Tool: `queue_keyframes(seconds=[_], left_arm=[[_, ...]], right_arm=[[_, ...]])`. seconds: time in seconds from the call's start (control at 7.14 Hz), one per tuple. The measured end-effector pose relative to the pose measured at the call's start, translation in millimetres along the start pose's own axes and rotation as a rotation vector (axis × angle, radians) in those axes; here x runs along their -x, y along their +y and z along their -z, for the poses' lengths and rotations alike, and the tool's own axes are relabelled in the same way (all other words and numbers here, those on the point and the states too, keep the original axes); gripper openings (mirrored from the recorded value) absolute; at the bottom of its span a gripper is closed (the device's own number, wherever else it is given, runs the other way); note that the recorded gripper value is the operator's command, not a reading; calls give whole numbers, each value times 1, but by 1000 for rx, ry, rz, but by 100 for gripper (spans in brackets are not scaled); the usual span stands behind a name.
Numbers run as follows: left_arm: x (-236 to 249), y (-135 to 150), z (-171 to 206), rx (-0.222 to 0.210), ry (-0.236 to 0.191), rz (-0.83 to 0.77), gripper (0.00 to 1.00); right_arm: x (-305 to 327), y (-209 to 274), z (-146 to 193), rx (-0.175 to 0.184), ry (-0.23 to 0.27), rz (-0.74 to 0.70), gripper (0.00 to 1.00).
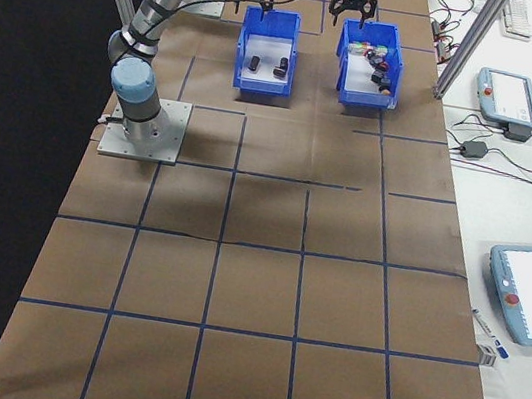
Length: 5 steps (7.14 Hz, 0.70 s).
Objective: Place battery box in front
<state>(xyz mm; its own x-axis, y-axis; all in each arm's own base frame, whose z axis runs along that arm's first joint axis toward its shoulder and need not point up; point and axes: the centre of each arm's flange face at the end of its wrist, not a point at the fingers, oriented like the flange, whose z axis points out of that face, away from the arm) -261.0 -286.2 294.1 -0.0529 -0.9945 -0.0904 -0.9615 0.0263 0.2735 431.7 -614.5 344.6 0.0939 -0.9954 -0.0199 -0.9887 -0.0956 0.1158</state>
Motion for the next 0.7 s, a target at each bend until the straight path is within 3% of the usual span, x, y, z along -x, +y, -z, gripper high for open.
queue_keyframes(seconds=[0.14, 0.42, 0.56, 0.7], left_arm=[[2, -2, -7, 5, 13, -4, 100], [2, -4, -19, 4, -1, -2, 100], [1, -3, -26, 0, -13, -6, 100], [-1, 0, -35, -3, -18, -10, 97]], right_arm=[[-7, -6, -20, 1, -5, 3, 100], [-20, -18, -65, 6, -26, 7, 97], [-22, -22, -80, 3, -42, 8, 74], [-22, -24, -85, -5, -53, 9, 44]])
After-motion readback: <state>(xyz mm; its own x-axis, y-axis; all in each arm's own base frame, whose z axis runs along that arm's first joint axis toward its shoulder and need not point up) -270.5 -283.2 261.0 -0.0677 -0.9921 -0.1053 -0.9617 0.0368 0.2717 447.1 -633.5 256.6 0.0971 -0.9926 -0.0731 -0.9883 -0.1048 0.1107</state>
